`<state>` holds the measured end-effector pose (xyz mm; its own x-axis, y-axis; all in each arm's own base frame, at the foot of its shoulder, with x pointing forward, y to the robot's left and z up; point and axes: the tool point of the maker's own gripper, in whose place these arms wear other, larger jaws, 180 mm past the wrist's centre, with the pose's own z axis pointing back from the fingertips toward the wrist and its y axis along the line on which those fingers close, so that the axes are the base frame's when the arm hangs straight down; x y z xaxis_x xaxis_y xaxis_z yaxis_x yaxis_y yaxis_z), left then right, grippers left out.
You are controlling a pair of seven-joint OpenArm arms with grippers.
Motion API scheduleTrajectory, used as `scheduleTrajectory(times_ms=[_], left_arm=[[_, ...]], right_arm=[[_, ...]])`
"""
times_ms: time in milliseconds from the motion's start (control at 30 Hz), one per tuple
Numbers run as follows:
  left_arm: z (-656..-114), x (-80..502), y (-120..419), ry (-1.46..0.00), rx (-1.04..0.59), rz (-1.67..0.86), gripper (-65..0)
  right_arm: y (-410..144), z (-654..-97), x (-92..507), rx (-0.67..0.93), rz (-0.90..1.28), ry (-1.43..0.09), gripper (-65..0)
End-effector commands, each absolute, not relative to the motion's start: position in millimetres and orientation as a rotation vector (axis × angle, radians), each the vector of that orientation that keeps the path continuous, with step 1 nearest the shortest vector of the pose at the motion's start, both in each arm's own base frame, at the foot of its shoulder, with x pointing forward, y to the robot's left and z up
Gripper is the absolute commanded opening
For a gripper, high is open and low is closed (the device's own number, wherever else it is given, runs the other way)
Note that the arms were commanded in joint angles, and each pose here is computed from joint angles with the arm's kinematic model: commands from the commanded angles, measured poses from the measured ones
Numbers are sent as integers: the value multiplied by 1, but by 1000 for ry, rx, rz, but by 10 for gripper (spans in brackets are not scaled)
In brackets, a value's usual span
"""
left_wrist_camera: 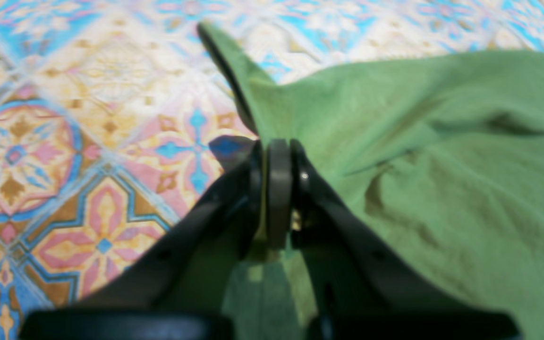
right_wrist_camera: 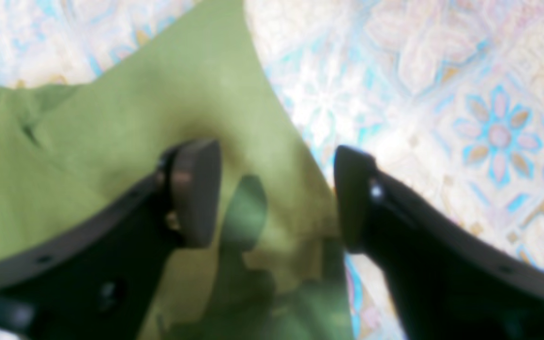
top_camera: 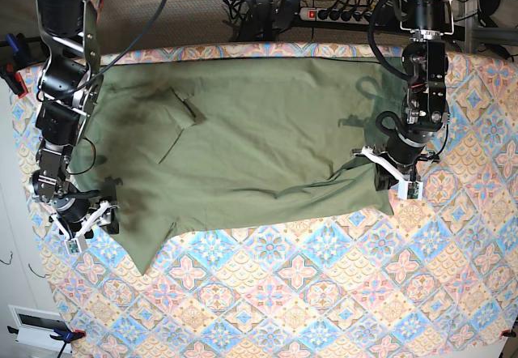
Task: Layout the t-shirt on the table in an organized manner, then fold the t-shirt properly
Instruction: 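Lift the hem with both grippers and fold it toward the collar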
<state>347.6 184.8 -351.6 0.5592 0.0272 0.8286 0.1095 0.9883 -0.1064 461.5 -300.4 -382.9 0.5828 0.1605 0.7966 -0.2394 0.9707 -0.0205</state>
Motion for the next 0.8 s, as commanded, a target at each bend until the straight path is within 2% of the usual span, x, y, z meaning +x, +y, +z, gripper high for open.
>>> scheduleTrajectory(times_ms=[0,400,633,700,767], left_arm=[[-331,356,183,-1043,-157,-68,-650],[-328,352,181,-1051,-159,-75,-650],[-328,352,181,-1051,-159,-75,-650],[-328,352,181,-1051,-159,-75,-650],[-328,352,181,-1051,-159,-75,-650]], right_arm=[[-321,-360,470,64,219,-981,-218],[-314,-400,446,161,129,-970,-214],[-310,-406,444,170,129,-954,-220],[-306,-416,435,166,160,-916,-282],[-301,-429,425,159,214,-865,-382]])
